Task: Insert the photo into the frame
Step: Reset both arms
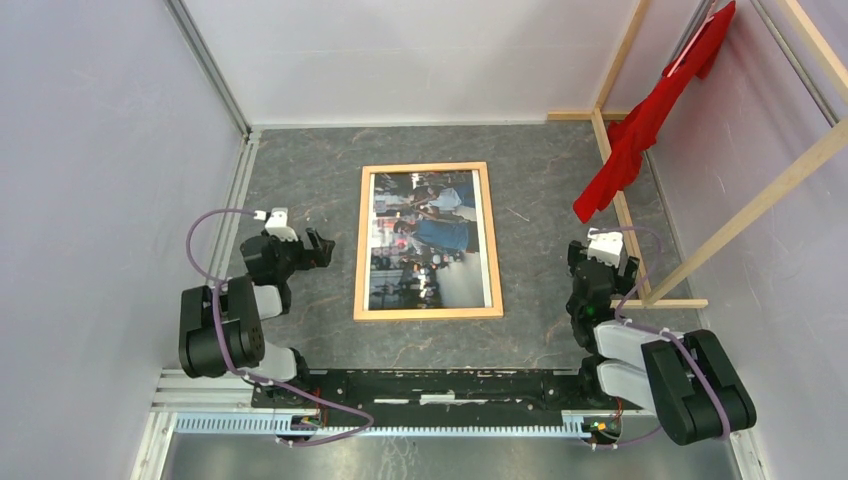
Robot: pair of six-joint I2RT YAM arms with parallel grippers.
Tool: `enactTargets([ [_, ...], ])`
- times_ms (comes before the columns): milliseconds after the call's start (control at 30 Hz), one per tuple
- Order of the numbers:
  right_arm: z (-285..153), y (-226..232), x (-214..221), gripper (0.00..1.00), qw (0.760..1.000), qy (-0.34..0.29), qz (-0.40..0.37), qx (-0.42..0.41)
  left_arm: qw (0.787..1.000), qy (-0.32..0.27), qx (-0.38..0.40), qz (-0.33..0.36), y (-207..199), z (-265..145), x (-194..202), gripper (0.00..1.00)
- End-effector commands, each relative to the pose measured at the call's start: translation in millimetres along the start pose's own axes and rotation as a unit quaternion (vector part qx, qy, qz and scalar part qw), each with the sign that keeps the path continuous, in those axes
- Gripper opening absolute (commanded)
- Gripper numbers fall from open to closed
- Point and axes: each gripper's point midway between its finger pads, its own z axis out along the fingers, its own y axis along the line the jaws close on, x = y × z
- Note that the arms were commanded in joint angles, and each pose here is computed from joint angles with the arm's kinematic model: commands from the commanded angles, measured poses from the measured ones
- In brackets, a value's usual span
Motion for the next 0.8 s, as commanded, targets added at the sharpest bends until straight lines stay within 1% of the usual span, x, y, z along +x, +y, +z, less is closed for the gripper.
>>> enactTargets([
  [0,6,-3,-40,0.98,0.997,-0.065,0.027,0.01,0.987,-0.15,0.041,0.043,-18,-1,-72,1.0],
  [33,6,-4,-38,0.98,0.997,-0.068,0.031,0.01,0.986,-0.15,0.042,0.052,-19,0,-71,1.0],
  [133,2,-8,-33,0.98,0.996,-0.084,0.038,0.01,0.979,-0.184,0.059,0.07,-28,-6,-71,1.0],
  [200,-2,-12,-24,0.98,0.995,-0.089,0.033,0.009,0.98,-0.175,0.052,0.075,-27,-6,-68,1.0],
  [233,-4,-13,-20,0.98,0.995,-0.088,0.034,0.007,0.98,-0.178,0.044,0.078,-27,-7,-68,1.0],
  [267,-6,-14,-23,0.98,0.994,-0.102,0.04,0.004,0.978,-0.186,0.041,0.087,-30,-9,-68,1.0],
  [333,-7,-2,-25,0.98,0.993,-0.109,0.02,-0.034,0.974,-0.2,0.03,0.106,-36,-15,-66,1.0],
  [367,-9,4,-26,0.98,0.992,-0.117,0.012,-0.055,0.974,-0.203,0.005,0.105,-31,-19,-63,1.0],
  [433,-15,7,-30,0.98,0.987,-0.138,0.009,-0.077,0.972,-0.211,-0.013,0.104,-28,-20,-62,1.0],
  [467,-20,4,-28,0.98,0.986,-0.146,0.007,-0.08,0.974,-0.203,-0.013,0.102,-28,-14,-54,1.0],
  [500,-26,1,-36,0.98,0.982,-0.168,0.012,-0.082,0.969,-0.22,-0.011,0.109,-33,-14,-61,1.0],
  [533,-27,2,-38,0.98,0.981,-0.174,0.011,-0.088,0.97,-0.214,-0.012,0.118,-33,-9,-63,1.0],
  [567,-23,6,-35,0.98,0.982,-0.163,0.006,-0.091,0.978,-0.168,-0.03,0.118,-28,1,-50,1.0],
  [600,-17,11,-31,0.98,0.985,-0.145,0.002,-0.091,0.979,-0.159,-0.036,0.127,-28,10,-55,1.0],
  [633,-10,18,-26,0.98,0.987,-0.126,-0.013,-0.094,0.982,-0.145,-0.041,0.118,-26,17,-50,1.0],
  [667,-7,20,-27,0.98,0.987,-0.125,-0.014,-0.098,0.98,-0.153,-0.044,0.115,-26,16,-53,1.0],
  [767,-2,24,-25,0.98,0.987,-0.117,-0.006,-0.113,0.98,-0.154,-0.044,0.117,-27,13,-53,1.0],
])
